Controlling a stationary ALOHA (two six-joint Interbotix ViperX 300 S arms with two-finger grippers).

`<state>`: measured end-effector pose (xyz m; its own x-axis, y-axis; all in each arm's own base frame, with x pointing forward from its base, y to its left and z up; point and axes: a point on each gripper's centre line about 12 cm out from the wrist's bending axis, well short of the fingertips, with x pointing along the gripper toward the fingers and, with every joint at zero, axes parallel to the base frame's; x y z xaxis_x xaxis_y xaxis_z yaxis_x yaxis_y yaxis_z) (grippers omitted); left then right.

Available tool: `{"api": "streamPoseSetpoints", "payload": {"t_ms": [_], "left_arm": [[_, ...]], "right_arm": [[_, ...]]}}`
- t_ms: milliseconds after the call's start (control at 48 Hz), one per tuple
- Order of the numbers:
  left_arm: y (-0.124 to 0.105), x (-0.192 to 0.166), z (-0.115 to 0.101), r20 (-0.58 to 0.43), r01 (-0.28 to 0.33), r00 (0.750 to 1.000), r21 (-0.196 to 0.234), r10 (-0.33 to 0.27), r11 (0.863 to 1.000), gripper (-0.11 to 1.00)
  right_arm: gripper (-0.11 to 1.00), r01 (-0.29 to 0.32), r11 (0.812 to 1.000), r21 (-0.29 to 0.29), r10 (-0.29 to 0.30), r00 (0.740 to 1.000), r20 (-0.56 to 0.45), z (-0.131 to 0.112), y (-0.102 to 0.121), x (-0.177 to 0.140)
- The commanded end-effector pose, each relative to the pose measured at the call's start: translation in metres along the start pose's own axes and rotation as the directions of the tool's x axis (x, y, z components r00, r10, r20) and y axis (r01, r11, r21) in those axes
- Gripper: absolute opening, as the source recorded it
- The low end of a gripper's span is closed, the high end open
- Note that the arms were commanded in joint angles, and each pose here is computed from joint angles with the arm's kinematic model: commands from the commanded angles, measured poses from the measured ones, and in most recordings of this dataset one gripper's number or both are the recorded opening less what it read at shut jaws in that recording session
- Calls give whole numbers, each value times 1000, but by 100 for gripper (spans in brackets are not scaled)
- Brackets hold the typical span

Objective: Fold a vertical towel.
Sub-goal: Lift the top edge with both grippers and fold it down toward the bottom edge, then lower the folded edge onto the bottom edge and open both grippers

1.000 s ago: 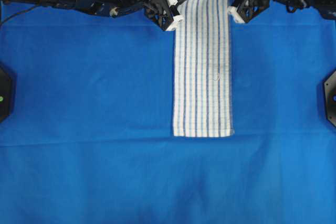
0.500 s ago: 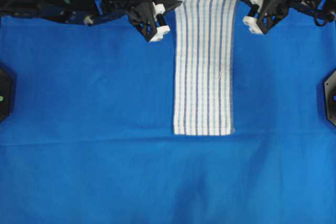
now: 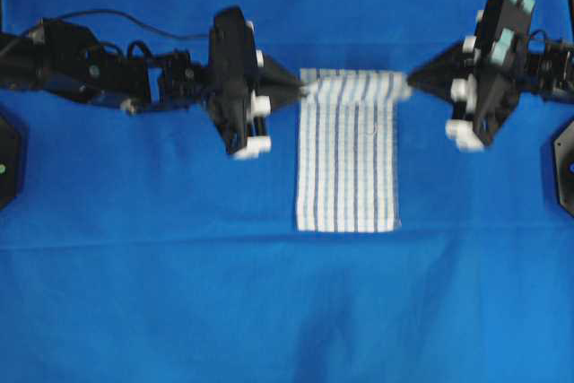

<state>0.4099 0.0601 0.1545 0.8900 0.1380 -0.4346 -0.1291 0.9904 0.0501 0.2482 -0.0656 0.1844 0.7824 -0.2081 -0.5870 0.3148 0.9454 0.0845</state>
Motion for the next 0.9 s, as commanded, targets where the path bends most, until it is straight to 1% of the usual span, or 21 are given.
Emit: {"api": "streamPoseSetpoints", "payload": {"t_ms": [0,146,271,375,542,688,875], "left_arm": [[-18,-7,11,31,40,999,23,-41,999,4],[-44,-7,7,17,96,995,50,-97,994,4],[-59,-6,1,2,128,992,65,-129,990,4],[-71,-3,-8,-23,154,988,76,-153,985,4],[-88,2,-22,-59,191,981,92,-186,977,4],[-100,5,-29,-74,215,975,101,-208,971,4],[-104,10,-33,-79,222,974,103,-214,970,4]], "right_arm": [[8,-37,999,3,37,999,-26,-4,12,-1],[8,-96,995,14,97,992,-79,-16,33,0],[8,-137,990,19,138,982,-128,-25,49,3],[8,-158,987,25,160,974,-163,-33,59,6],[8,-172,984,39,176,959,-221,-45,71,15],[8,-191,981,43,196,947,-256,-52,84,23],[8,-196,980,38,198,937,-286,-58,90,30]]}}
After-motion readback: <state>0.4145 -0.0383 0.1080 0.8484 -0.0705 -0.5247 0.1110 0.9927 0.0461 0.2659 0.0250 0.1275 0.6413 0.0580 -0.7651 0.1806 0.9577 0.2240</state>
